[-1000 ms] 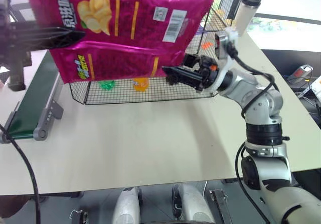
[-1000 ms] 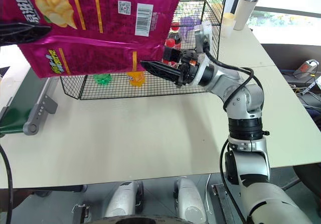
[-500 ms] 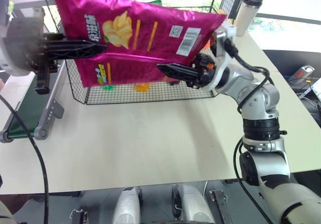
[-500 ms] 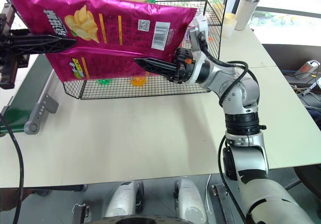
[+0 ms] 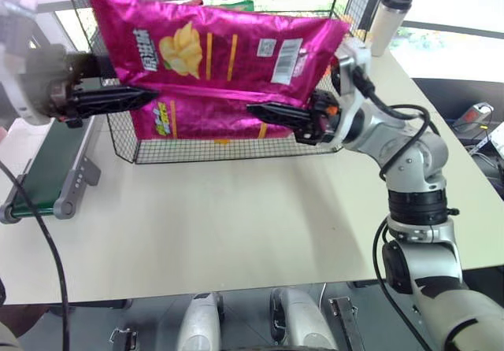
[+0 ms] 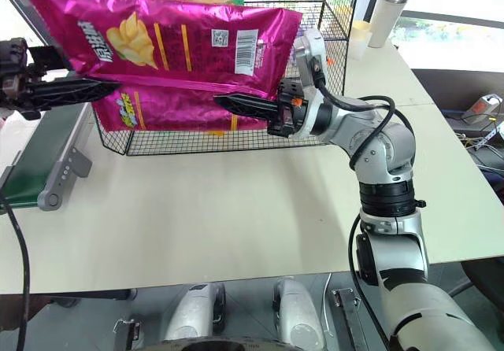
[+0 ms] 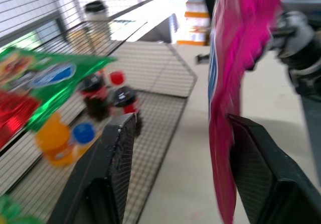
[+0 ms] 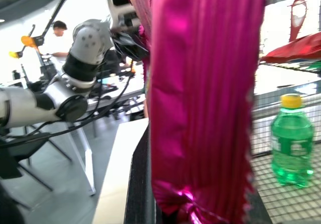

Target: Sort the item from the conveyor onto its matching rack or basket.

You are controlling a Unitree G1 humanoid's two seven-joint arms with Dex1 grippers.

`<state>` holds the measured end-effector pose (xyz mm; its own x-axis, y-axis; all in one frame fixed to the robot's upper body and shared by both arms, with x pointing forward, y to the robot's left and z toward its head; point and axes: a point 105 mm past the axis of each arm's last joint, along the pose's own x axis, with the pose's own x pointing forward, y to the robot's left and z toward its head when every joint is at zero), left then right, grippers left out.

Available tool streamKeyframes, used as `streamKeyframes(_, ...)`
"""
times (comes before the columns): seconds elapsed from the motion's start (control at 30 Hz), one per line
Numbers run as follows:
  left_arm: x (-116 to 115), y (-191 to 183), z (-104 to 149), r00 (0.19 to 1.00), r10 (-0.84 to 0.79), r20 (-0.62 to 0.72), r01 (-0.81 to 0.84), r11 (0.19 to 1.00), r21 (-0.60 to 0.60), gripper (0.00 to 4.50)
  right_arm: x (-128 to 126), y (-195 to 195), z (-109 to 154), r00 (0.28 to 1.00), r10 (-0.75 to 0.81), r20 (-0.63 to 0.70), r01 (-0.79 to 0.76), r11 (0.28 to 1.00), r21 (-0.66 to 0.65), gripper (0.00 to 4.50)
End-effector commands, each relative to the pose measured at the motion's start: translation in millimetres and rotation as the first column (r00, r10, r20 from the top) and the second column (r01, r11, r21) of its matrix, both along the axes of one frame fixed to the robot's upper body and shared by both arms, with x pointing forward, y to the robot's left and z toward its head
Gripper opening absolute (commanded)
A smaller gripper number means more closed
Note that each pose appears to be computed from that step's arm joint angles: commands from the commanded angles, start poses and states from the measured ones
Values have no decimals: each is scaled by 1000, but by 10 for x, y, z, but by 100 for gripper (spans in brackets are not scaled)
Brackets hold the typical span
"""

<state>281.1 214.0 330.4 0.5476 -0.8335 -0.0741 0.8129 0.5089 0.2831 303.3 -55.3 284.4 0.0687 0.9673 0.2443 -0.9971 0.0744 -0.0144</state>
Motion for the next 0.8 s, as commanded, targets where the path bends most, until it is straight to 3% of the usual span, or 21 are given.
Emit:
streamKeyframes(0.03,38,348,120,974,198,108,-195,980,-40,261,64,-291,227,971,-217,100,211,975,73,0)
streamKeyframes(0.13,-11,368,22,966,240,100,-235,970,-60,261,209,-747,416,835,-518,184,500,855,138,0)
streamKeyframes(0.2,-41,296,-12,967,237,91,-229,969,-93,261,192,-939,534,730,-635,253,612,772,170,0)
streamKeyframes(0.3,-69,107,-55,972,217,91,-202,969,-145,261,149,-1145,777,467,-787,404,767,587,258,0)
streamKeyframes(0.37,-71,-5,-48,973,211,97,-191,965,-182,261,164,-1213,840,330,-815,476,817,500,289,0)
streamKeyframes(0.5,-65,-256,-75,978,189,91,-157,947,-281,261,394,-1347,830,-20,-734,679,910,268,316,0)
streamKeyframes(0.63,-65,-385,-206,979,192,66,-160,931,-328,261,710,-1311,729,-199,-501,842,930,175,324,0)
streamKeyframes(0.8,-87,-416,-300,975,216,54,-185,921,-343,261,965,-1233,690,-246,-384,890,934,152,324,0)
